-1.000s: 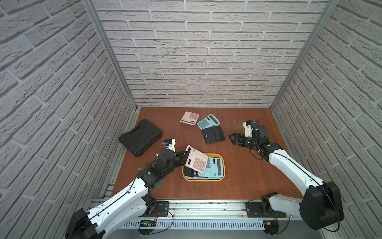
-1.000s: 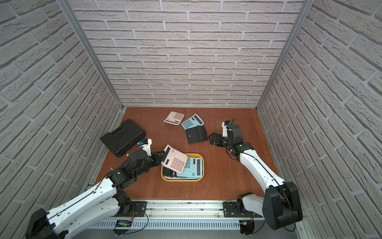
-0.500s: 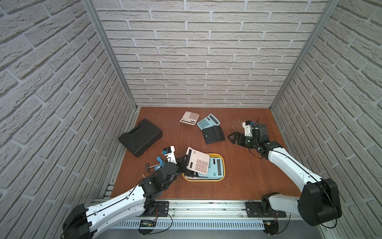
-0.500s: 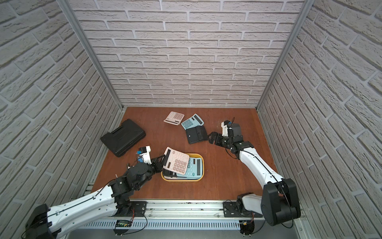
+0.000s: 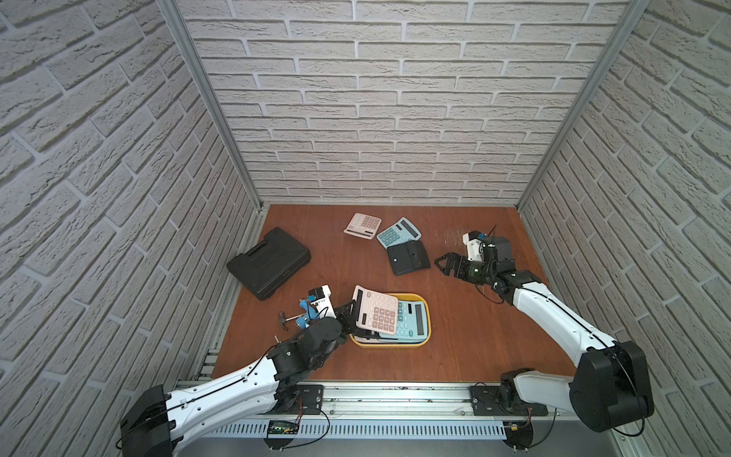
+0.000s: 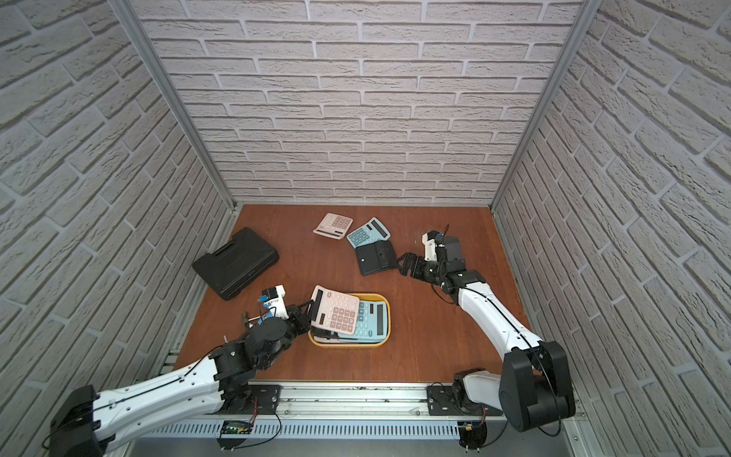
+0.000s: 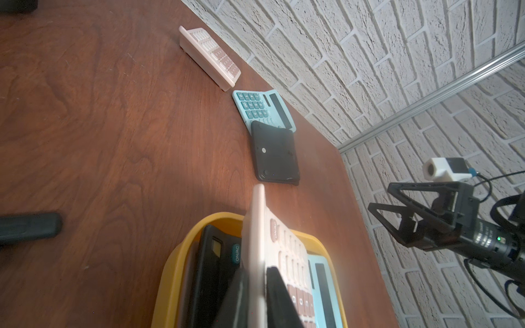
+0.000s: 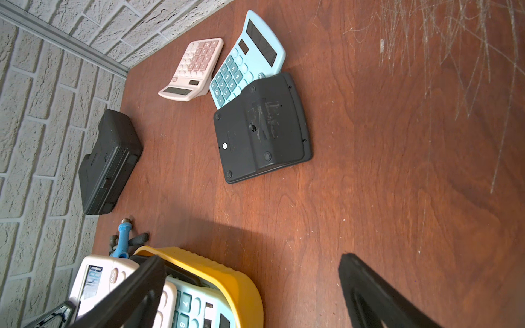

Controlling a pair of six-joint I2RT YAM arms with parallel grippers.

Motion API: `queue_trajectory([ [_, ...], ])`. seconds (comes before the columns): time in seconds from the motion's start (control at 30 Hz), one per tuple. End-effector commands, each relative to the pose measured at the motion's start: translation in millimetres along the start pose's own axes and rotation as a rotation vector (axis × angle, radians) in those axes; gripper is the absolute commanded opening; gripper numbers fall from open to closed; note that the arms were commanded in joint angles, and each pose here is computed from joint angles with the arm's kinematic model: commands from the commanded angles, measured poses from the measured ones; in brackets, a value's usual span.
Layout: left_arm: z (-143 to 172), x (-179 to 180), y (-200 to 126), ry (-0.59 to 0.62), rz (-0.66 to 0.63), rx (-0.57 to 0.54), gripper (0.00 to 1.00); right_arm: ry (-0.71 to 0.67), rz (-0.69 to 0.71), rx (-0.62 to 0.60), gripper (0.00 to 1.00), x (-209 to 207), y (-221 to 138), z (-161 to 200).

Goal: Put the calculator in the storage box
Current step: Place the calculator in the storage box.

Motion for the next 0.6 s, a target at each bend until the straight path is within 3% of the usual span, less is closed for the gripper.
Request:
queue_trajectory([
  [0.0,-1.2,0.8,-1.2,-0.035,0.011,-0.018,0.29,-0.007,-0.028,-0.014,0.99,0.0,3.8,-0.7],
  [0.2,2.6,4.3,-1.2,-0.039,-0.012,0.009,0.42,-0.001,-0.036,-0.011,0.99,-1.7,6.4,1.7],
  [0.4,0.0,10.7,-7.2,-0.036,-0.070,0.017,0.46,-0.001,-0.044,-0.009,0.99,-1.3,7.5,2.6],
  [0.57,-7.5,13.9,-14.1,0.018,-0.119,-0.001,0.63,-0.005,-0.052,-0.001,0.99,-1.9,11.0,2.5],
])
Point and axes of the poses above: each gripper's point midway between its finger pads, its own y axis out along the fingers, its own x axis along the line the jaws close on, z = x × y, the point moved 6 cm from there along -y, back along the fingers, and after that the axes turned 8 degrees about -y, right-handed, at the moved point
